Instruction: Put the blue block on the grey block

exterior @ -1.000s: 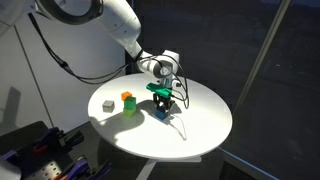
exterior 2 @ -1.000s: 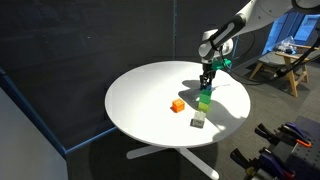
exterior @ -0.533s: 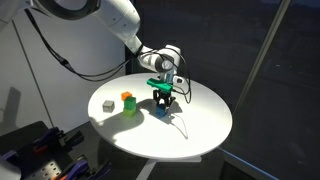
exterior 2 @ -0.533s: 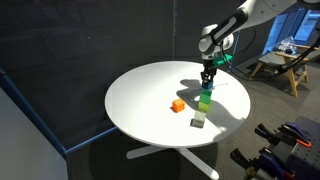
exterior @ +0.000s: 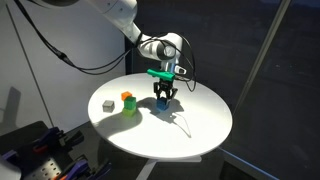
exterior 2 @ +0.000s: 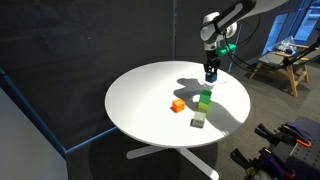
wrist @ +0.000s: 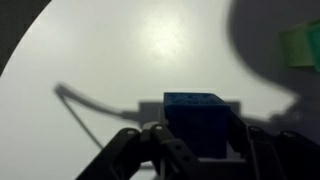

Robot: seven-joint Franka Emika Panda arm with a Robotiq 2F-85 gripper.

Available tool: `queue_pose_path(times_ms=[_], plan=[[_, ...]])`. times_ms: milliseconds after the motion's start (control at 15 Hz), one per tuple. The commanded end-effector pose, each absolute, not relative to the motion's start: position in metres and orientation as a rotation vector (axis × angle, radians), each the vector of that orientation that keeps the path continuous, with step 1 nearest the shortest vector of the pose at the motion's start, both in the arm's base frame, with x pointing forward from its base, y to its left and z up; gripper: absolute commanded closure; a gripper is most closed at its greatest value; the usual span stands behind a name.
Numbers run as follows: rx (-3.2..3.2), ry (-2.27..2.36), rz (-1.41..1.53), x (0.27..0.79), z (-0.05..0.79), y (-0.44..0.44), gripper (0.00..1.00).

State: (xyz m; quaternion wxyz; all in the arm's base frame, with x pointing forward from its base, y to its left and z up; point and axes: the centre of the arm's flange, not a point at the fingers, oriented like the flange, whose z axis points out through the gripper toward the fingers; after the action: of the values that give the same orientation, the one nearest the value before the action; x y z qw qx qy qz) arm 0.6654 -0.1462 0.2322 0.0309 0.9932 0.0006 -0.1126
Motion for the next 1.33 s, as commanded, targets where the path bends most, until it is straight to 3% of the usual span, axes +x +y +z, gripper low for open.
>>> queue_pose_path(times_ms=[0, 1267], plan=[[3.022, 0.023, -0.37, 0.656, 0.266, -0.142, 0.69], [2.984, 0.538, -0.3, 0.615, 0.336, -0.04, 0.69]])
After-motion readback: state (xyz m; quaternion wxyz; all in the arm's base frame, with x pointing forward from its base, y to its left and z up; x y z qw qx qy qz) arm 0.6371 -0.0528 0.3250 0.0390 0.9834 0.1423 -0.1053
